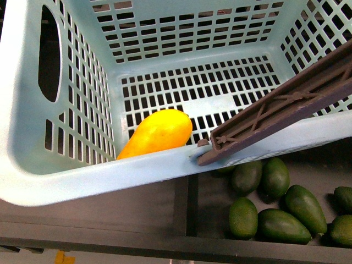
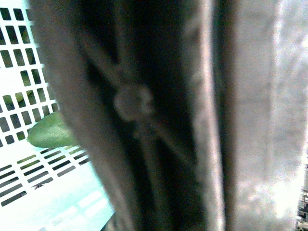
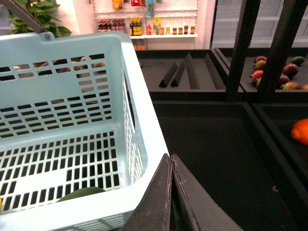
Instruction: Pick mango and avocado into basket
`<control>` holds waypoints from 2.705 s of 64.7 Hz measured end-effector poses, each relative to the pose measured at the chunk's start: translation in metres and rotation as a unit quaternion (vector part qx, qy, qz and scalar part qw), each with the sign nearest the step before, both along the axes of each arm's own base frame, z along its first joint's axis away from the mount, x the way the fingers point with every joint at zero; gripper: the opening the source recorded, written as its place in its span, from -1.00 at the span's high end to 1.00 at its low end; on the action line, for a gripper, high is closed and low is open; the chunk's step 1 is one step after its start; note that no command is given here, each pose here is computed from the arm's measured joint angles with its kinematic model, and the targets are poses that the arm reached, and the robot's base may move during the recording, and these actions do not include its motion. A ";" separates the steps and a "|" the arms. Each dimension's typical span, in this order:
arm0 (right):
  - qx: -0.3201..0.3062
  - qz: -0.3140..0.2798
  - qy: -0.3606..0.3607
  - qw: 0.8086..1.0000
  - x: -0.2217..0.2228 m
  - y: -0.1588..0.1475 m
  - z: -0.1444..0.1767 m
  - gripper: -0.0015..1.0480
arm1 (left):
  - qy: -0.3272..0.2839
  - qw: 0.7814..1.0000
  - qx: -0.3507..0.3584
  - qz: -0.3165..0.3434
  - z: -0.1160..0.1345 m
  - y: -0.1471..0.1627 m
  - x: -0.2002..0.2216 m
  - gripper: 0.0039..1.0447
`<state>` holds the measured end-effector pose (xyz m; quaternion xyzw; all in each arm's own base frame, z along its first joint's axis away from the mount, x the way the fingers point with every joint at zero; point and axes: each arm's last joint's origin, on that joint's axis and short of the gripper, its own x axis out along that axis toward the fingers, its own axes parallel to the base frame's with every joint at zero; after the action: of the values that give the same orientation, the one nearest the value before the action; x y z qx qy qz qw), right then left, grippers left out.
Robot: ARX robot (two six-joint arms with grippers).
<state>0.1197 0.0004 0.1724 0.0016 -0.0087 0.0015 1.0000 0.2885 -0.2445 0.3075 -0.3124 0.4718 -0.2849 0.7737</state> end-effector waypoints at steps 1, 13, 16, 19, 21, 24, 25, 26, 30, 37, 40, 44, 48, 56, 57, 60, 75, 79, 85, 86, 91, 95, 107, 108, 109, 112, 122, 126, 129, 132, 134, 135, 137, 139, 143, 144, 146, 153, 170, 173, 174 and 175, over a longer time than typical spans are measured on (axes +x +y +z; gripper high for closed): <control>0.000 0.000 0.000 1.000 0.000 0.000 0.000 0.96 | 0.000 1.000 0.000 0.000 0.000 0.000 0.000 0.74; 0.000 0.000 0.000 1.000 -0.005 0.000 0.000 0.96 | 0.000 1.000 0.000 0.000 0.000 0.000 0.000 0.74; 0.000 0.000 0.000 1.000 -0.006 0.000 0.000 0.96 | 0.000 1.000 0.000 0.000 0.000 0.000 0.000 0.74; 0.000 0.000 0.000 1.000 -0.006 0.000 0.000 0.96 | 0.000 1.000 0.000 0.000 0.000 0.000 0.000 0.74; 0.000 0.000 0.000 1.000 -0.007 0.000 0.000 0.96 | 0.000 1.000 0.000 0.000 0.000 0.000 0.000 0.74; 0.000 0.000 0.000 1.000 -0.008 0.000 0.000 0.96 | 0.000 1.000 0.000 0.000 0.000 0.000 0.000 0.74; 0.000 0.000 0.000 1.000 -0.008 0.000 0.000 0.96 | 0.000 1.000 0.000 0.000 0.000 0.000 0.000 0.74; 0.000 0.000 0.000 1.000 -0.008 0.000 0.000 0.96 | 0.000 1.000 0.000 0.000 0.000 0.000 0.000 0.74; 0.000 0.000 -0.001 1.000 -0.009 0.000 0.000 0.96 | 0.000 1.000 0.000 0.000 0.000 0.000 0.000 0.74; 0.000 0.000 0.000 1.000 -0.011 0.000 0.000 0.96 | 0.000 1.000 0.000 0.000 0.000 0.000 0.000 0.74; 0.000 0.000 0.000 1.000 -0.011 0.000 0.000 0.96 | 0.000 1.000 0.000 0.000 0.000 0.000 0.000 0.74; 0.000 0.001 0.012 1.000 -0.016 0.000 -0.003 0.96 | 0.000 1.000 0.000 0.000 0.000 0.000 0.000 0.74; 0.000 0.000 0.009 1.000 -0.021 0.000 -0.004 0.96 | 0.000 1.000 0.000 0.000 0.000 0.000 0.000 0.74; 0.000 -0.001 0.003 1.000 -0.022 0.000 -0.003 0.96 | 0.000 1.000 0.000 0.000 0.000 0.000 0.000 0.74; 0.000 -0.001 0.003 1.000 -0.022 0.000 -0.003 0.96 | 0.000 1.000 0.000 0.000 0.000 0.000 0.000 0.74; 0.000 -0.001 0.003 1.000 -0.023 0.000 -0.003 0.96 | 0.000 1.000 0.000 0.000 0.000 0.000 0.000 0.74; 0.000 -0.001 0.003 1.000 -0.023 0.000 -0.003 0.35 | -0.001 1.000 0.000 0.000 0.000 0.000 0.000 0.74; 0.000 -0.001 0.002 1.000 -0.023 0.000 -0.003 0.18 | 0.000 1.000 0.000 0.000 0.000 0.000 0.000 0.74; 0.000 -0.001 0.002 1.000 -0.023 0.000 -0.003 -0.21 | 0.000 1.000 0.000 0.000 0.000 0.000 0.000 0.74; 0.000 -0.001 0.002 1.000 -0.023 0.000 -0.003 -0.28 | 0.000 1.000 0.000 0.000 0.000 0.000 0.000 0.74; 0.000 -0.001 0.002 1.000 -0.023 0.000 -0.003 -0.54 | -0.020 0.997 -0.003 0.075 -0.002 -0.005 0.000 0.74; 0.000 0.000 0.002 1.000 -0.023 0.000 -0.003 -0.74 | -0.040 0.978 -0.018 0.202 -0.003 -0.013 0.002 0.74; 0.000 -0.001 0.002 1.000 -0.023 0.000 -0.003 -0.83 | -0.053 0.933 -0.044 0.352 -0.005 -0.007 0.025 0.74; 0.000 -0.001 0.002 1.000 -0.023 0.000 -0.003 -0.83 | -0.052 0.933 -0.045 0.353 -0.005 -0.006 0.027 0.74; 0.000 -0.001 0.002 1.000 -0.023 0.000 -0.003 -0.83 | -0.051 0.933 -0.045 0.353 -0.006 -0.006 0.029 0.74; 0.000 -0.001 0.002 1.000 -0.023 0.000 -0.003 -0.83 | -0.044 0.933 -0.047 0.354 -0.009 -0.006 0.035 0.74; 0.000 0.000 0.002 1.000 -0.023 0.000 -0.003 -0.83 | -0.008 0.937 -0.039 0.348 -0.030 -0.002 0.054 0.74; 0.000 0.000 0.002 1.000 -0.023 0.000 -0.003 -0.83 | 0.009 0.933 -0.040 0.358 -0.039 0.004 0.063 0.74; 0.000 -0.001 0.002 1.000 -0.023 0.000 -0.003 -0.83 | 0.025 0.927 -0.045 0.372 -0.046 0.009 0.070 0.74; 0.000 -0.001 0.002 1.000 -0.023 0.000 -0.003 -0.83 | 0.041 0.918 -0.051 0.392 -0.056 0.017 0.080 0.74; 0.000 -0.001 0.002 1.000 -0.023 0.000 -0.003 -0.83 | 0.053 0.911 -0.057 0.406 -0.063 0.024 0.089 0.74; 0.000 -0.001 0.002 1.000 -0.023 0.000 -0.003 -0.83 | 0.059 0.905 -0.059 0.416 -0.067 0.029 0.094 0.74; 0.000 -0.001 0.002 1.000 -0.023 0.000 -0.003 -0.83 | 0.063 0.897 -0.063 0.433 -0.073 0.036 0.104 0.74; 0.000 0.000 0.002 1.000 -0.023 0.000 -0.003 -0.83 | 0.063 0.887 -0.065 0.453 -0.079 0.047 0.118 0.74; 0.000 -0.001 0.002 1.000 -0.023 0.000 -0.003 -0.83 | 0.059 0.868 -0.065 0.489 -0.089 0.066 0.143 0.74; 0.000 -0.001 0.002 1.000 -0.023 0.000 -0.003 -0.83 | 0.058 0.864 -0.064 0.496 -0.091 0.071 0.150 0.74; 0.000 -0.001 0.002 1.000 -0.023 0.000 -0.003 -0.83 | 0.056 0.860 -0.064 0.503 -0.093 0.075 0.156 0.74; 0.000 -0.001 0.002 1.000 -0.023 0.000 -0.003 -0.83 | 0.057 0.849 -0.066 0.522 -0.100 0.091 0.181 0.74; 0.000 -0.001 0.002 1.000 -0.023 0.000 -0.003 -0.83 | 0.084 0.832 -0.060 0.546 -0.126 0.108 0.224 0.74; 0.000 -0.001 0.002 1.000 -0.023 0.000 -0.003 -0.83 | 0.093 0.829 -0.054 0.549 -0.132 0.109 0.227 0.74; 0.000 -0.001 0.002 1.000 -0.023 0.000 -0.003 -0.83 | 0.098 0.827 -0.050 0.551 -0.135 0.109 0.228 0.74; 0.000 -0.001 0.002 1.000 -0.023 0.000 -0.003 -0.83 | 0.100 0.826 -0.050 0.552 -0.136 0.110 0.229 0.74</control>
<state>0.0970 0.0003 0.1691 0.0014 -0.0066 0.0008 1.0000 0.5170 -0.1349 0.1715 -0.5858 0.2805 0.1992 0.7338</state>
